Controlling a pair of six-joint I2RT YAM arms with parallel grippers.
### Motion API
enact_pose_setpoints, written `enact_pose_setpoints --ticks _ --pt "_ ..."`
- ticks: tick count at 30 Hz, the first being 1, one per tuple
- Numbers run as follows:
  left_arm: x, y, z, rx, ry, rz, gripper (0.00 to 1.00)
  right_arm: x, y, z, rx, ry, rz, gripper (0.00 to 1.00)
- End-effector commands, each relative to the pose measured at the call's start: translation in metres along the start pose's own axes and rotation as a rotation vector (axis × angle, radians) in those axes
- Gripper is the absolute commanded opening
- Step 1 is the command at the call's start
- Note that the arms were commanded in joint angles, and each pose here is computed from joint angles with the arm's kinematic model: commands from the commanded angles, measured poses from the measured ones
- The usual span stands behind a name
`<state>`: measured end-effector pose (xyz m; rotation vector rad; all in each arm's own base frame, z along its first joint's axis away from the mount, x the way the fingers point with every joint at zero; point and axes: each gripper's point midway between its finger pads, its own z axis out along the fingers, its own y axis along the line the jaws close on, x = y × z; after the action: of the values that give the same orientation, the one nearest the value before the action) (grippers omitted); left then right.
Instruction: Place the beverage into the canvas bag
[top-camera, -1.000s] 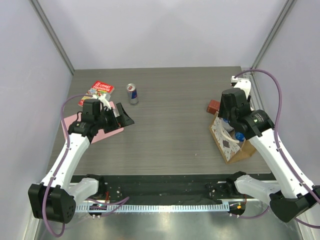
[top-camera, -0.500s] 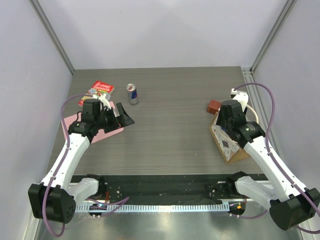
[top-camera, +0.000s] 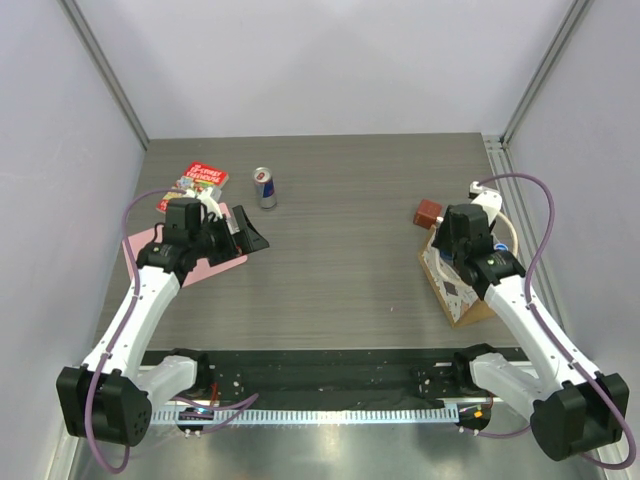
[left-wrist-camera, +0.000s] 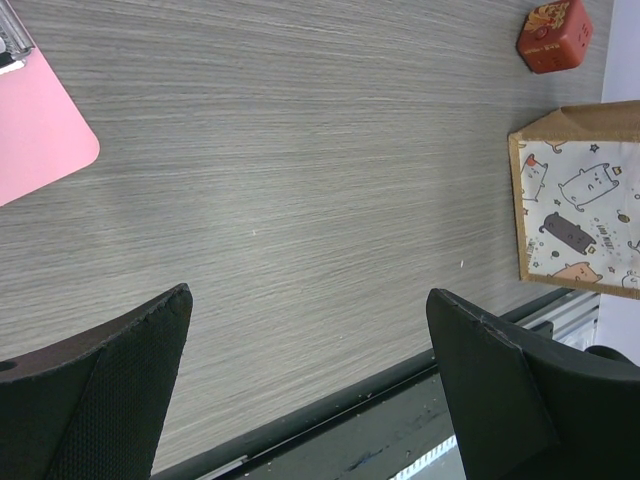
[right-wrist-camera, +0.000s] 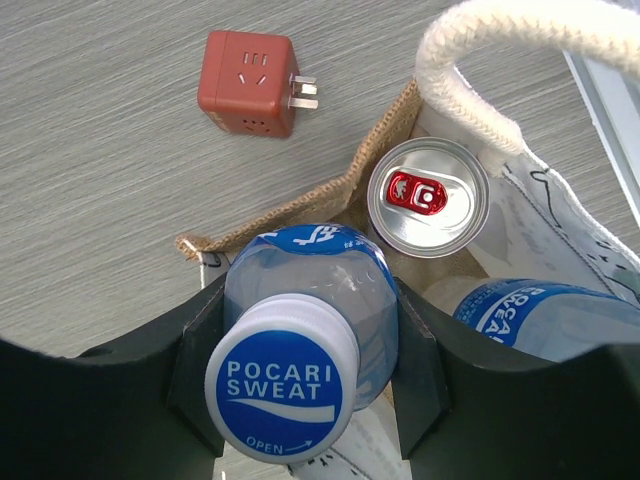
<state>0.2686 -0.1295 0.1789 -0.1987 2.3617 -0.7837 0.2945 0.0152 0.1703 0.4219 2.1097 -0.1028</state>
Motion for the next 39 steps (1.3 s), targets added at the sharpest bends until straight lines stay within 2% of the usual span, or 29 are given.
enact_pose_setpoints --ticks 1,3,5,6,7,9,10,13,17,23,28,35,39 --pt "-0.004 -0.009 0.002 0.043 -0.010 0.011 1.00 -0.051 0.021 -0.002 -0.096 -0.187 0.146 0.01" --pt "-0.003 -0.008 0.002 0.043 -0.008 0.010 1.00 -0.049 0.020 0.001 -0.092 -0.181 0.148 0.01" --pt "-0.003 -0.008 0.002 0.043 -0.008 0.010 1.00 -0.045 0.019 0.004 -0.086 -0.171 0.145 0.06" --pt "-0.003 -0.009 0.002 0.043 -0.010 0.010 1.00 -0.043 0.018 0.005 -0.082 -0.168 0.147 0.11" --pt "-0.003 -0.009 0.002 0.044 -0.008 0.010 1.00 -0.040 0.017 0.006 -0.081 -0.163 0.145 0.22" --pt "-0.004 -0.009 0.002 0.044 -0.011 0.012 1.00 -0.039 0.017 0.005 -0.084 -0.160 0.145 0.34" --pt "-0.003 -0.009 0.002 0.043 -0.010 0.011 1.00 -0.038 0.017 0.005 -0.086 -0.159 0.146 0.46" --pt "-0.003 -0.008 0.002 0.043 -0.008 0.010 1.00 -0.042 0.017 0.000 -0.092 -0.162 0.139 0.61" --pt "-0.003 -0.008 0.002 0.043 -0.008 0.010 1.00 -0.050 0.012 -0.008 -0.072 -0.165 0.130 0.75" --pt "-0.004 -0.009 0.001 0.044 -0.011 0.012 1.00 -0.072 0.004 -0.027 -0.033 -0.182 0.130 0.80" --pt "-0.004 -0.010 0.000 0.048 -0.015 0.014 1.00 -0.104 0.021 -0.045 -0.103 -0.195 0.124 0.79" --pt "-0.006 -0.013 -0.003 0.058 -0.029 0.021 1.00 -0.124 0.086 -0.039 -0.303 -0.156 0.091 0.78" --pt "-0.006 -0.013 -0.004 0.057 -0.030 0.019 1.00 -0.125 0.153 -0.044 -0.384 -0.185 -0.020 0.80"
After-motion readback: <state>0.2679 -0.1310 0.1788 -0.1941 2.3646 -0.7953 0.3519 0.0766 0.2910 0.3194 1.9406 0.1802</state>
